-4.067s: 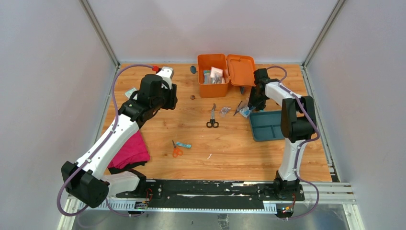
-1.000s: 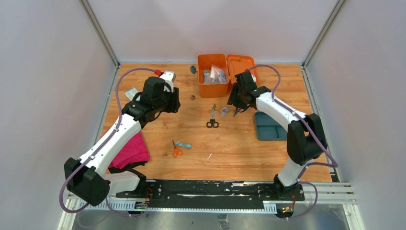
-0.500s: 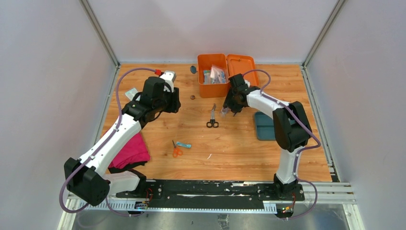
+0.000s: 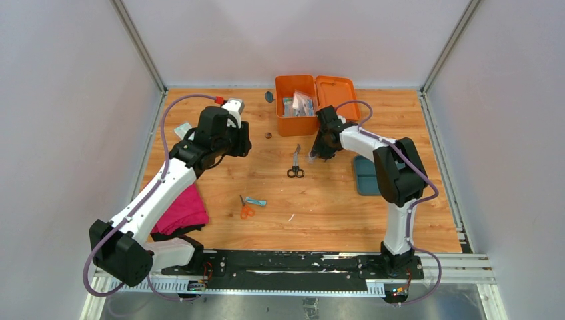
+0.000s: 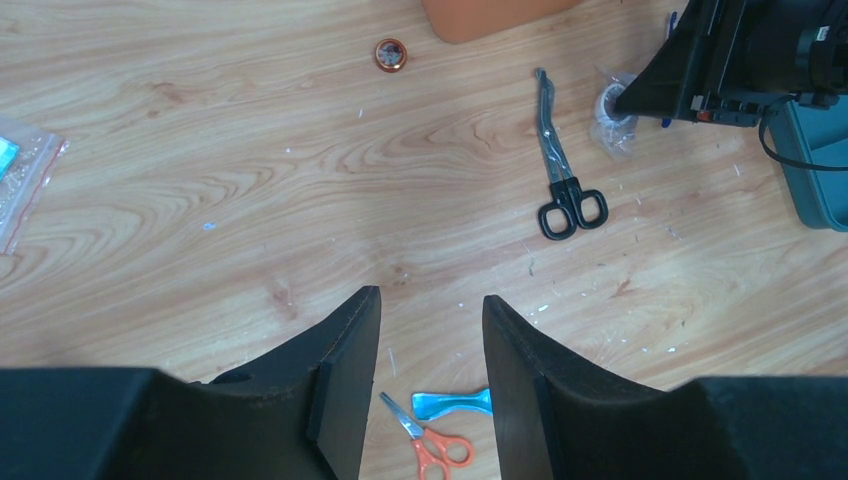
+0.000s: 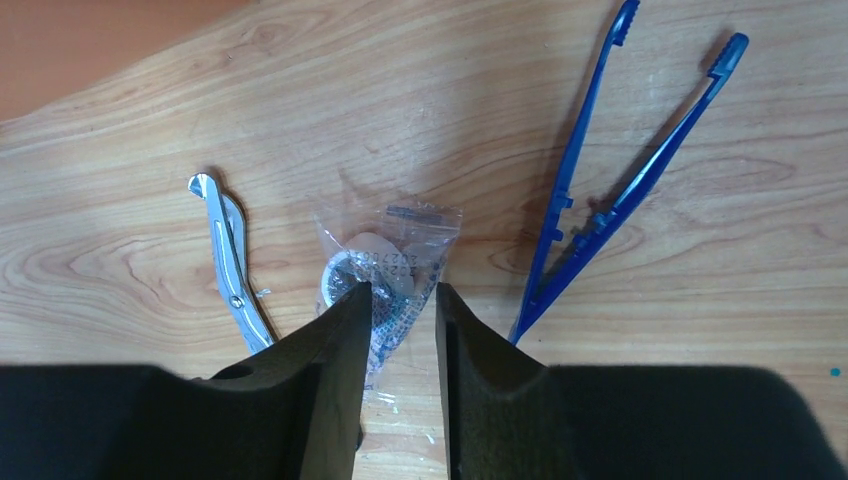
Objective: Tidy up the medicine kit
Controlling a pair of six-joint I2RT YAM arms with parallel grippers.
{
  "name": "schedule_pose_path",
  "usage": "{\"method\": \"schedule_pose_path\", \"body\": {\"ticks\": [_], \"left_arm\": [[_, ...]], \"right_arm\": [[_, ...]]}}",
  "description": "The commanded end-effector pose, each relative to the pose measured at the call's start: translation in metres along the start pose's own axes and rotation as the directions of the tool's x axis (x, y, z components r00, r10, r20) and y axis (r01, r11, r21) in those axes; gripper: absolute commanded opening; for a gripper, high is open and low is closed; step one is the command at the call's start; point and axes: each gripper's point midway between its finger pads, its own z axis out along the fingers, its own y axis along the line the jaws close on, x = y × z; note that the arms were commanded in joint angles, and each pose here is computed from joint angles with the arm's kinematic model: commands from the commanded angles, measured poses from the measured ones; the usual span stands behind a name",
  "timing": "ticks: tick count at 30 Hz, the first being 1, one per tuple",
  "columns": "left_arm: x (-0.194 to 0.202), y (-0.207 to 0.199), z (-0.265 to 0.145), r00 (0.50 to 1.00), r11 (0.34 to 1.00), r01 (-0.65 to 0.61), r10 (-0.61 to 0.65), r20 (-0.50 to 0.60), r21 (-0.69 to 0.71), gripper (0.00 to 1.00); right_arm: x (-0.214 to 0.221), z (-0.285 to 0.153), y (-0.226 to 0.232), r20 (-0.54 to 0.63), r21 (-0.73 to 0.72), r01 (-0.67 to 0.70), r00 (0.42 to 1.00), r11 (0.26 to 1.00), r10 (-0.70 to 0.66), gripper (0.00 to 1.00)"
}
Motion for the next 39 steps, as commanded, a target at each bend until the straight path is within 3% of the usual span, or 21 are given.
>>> {"method": "schedule_pose_path", "body": {"ticks": [1,6,13,21,29,39], "left_arm": [[-0.004,-0.001,-0.003,1.0,1.0,0.009,-0.01,0.019,0.013,0.48],[-0.004,0.0,-0.004,1.0,1.0,0.012,-0.012,0.022,0.013,0.48],[-0.005,0.0,-0.004,1.0,1.0,0.014,-0.015,0.024,0.015,0.48],[-0.005,0.0,-0.005,1.0,1.0,0.018,-0.019,0.024,0.019,0.48],[-0.006,0.0,-0.005,0.999,1.0,0.019,-0.02,0.025,0.019,0.48],[-0.006,0.003,-0.006,0.999,1.0,0.027,-0.028,0.027,0.015,0.48]], "right_arm": [[0.008,0.007,0.002,-0.019,0.02,0.009,1.0,1.0,-0.009,0.33],[0.008,0.005,0.001,-0.015,0.021,0.018,1.0,1.0,-0.018,0.23],[-0.006,-0.018,0.002,0.045,0.018,0.056,0.997,0.998,-0.057,0.01],[-0.026,-0.064,0.006,0.14,0.005,0.104,0.985,0.995,-0.104,0.0],[-0.076,-0.118,0.04,0.294,-0.074,0.193,0.942,0.978,-0.164,0.0],[-0.132,-0.092,0.104,0.369,-0.115,0.427,0.857,0.897,-0.36,0.0]]}}
